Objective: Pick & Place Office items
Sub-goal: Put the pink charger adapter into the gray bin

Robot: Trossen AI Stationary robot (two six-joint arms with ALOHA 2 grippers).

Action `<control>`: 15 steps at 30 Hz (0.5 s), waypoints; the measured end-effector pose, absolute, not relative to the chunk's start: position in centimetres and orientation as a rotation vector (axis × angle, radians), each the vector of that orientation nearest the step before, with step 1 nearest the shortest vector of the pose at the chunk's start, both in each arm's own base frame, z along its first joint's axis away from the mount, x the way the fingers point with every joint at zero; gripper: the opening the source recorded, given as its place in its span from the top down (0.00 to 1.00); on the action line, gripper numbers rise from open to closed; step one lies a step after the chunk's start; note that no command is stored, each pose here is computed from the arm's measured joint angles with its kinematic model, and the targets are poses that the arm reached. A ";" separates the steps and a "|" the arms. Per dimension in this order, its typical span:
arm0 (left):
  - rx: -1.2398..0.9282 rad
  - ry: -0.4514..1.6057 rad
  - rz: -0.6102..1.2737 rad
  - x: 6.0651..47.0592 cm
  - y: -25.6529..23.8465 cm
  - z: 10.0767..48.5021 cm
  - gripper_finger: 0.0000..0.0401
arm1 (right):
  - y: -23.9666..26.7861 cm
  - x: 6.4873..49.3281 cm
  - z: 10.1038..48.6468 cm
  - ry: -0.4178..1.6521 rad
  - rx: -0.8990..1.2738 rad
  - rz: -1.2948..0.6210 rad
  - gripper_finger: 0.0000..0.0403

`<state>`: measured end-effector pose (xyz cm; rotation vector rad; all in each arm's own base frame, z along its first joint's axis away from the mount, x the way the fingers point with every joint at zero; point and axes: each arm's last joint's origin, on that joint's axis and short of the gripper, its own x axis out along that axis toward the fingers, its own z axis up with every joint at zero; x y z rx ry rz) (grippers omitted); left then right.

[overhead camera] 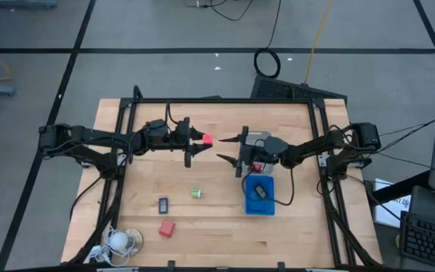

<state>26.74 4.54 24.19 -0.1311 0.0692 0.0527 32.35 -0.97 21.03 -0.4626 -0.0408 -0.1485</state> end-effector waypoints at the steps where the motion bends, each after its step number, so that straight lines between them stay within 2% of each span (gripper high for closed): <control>1: -0.149 0.068 0.053 26.7 4.5 24.2 0.59 | -0.7 32.6 21.2 -0.039 -0.507 -0.164 0.40; 5: -0.240 0.038 0.046 26.8 4.5 24.5 0.57 | 0.1 33.0 21.1 0.042 -0.697 -0.235 0.37; 10: -0.314 0.023 0.003 26.8 4.4 24.7 0.62 | 0.4 33.0 21.2 0.062 -0.833 -0.310 0.34; 15: -0.337 0.031 0.001 26.8 4.3 24.5 0.62 | 0.5 32.9 21.9 -0.005 -0.850 -0.341 0.29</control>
